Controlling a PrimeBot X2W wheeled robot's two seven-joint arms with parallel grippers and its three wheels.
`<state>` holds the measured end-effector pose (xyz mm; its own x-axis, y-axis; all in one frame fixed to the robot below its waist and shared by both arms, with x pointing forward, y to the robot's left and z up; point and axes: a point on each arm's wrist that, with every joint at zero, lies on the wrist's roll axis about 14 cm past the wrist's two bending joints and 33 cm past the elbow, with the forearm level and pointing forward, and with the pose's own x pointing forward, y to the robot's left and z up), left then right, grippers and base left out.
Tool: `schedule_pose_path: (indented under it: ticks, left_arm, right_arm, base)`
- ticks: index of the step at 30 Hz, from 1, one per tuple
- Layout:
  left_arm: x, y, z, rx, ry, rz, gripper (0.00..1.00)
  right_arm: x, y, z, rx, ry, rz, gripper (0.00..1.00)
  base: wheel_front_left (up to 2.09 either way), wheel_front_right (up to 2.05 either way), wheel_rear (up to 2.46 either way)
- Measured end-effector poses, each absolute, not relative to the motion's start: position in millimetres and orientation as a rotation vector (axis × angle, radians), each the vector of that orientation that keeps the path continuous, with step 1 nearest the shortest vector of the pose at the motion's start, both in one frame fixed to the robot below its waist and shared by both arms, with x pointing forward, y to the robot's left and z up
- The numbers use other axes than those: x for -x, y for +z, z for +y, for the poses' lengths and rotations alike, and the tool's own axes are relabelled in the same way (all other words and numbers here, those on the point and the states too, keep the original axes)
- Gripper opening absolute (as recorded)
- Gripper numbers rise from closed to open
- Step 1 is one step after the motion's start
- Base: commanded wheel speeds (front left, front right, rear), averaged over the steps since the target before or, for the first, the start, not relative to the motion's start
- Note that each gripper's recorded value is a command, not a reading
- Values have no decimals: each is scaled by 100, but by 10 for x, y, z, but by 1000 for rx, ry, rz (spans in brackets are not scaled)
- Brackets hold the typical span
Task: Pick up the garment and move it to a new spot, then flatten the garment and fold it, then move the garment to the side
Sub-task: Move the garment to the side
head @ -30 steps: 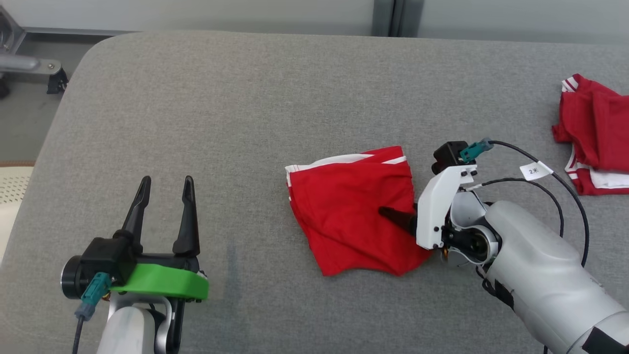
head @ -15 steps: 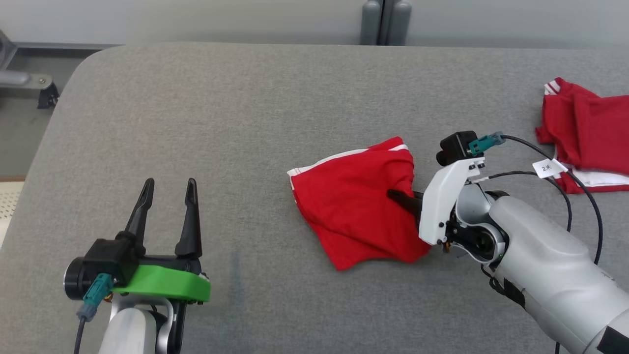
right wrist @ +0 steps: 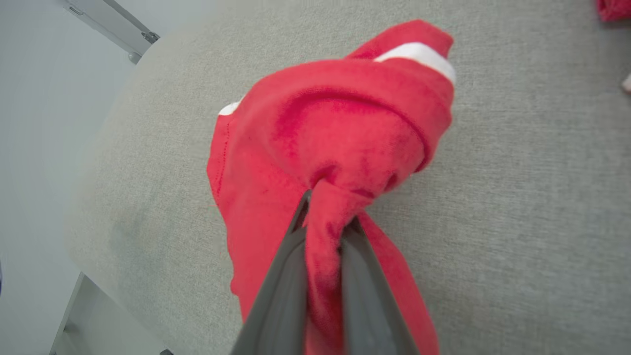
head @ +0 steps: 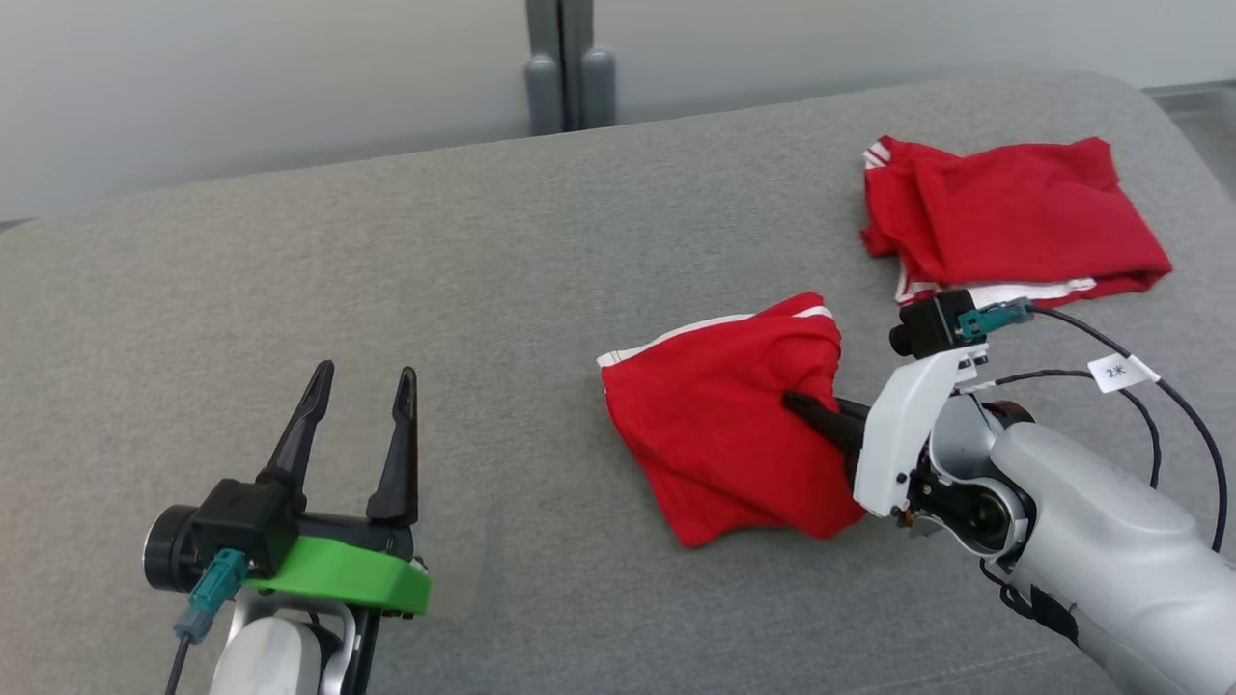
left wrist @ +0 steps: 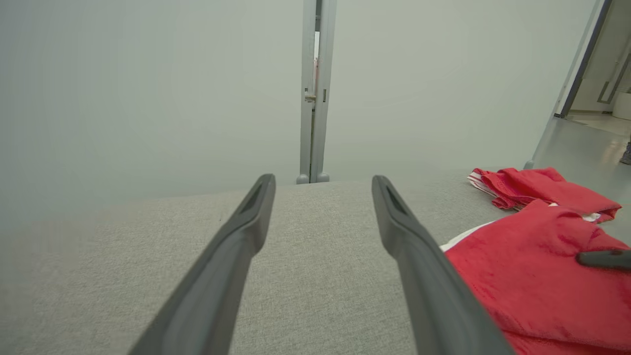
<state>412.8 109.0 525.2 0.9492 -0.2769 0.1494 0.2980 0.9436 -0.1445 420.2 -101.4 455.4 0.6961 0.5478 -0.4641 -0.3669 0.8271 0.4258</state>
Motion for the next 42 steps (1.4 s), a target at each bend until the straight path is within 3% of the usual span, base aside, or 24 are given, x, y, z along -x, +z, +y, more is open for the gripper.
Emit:
schedule_pose_path:
  ticks: [14,26,35,42]
  left_arm:
    - [-4296,5295,551,182,-447,-137,100]
    - [-4564,5151,746,186,-386,-122,100]
    - [-4780,4842,951,178,-329,-69,100]
    - [-4906,4586,1020,162,-315,-24,100]
  right_arm:
    - [-3987,4600,-1660,-345,358,556,0]
    - [-4849,4992,-1669,-127,398,506,0]
    - [-5450,5074,-2077,-5,338,472,0]
    - [-5677,5033,-2402,53,307,471,0]
  base:
    - [0,0,0]
    - [0,0,0]
    - [0,0,0]
    - [0,0,0]
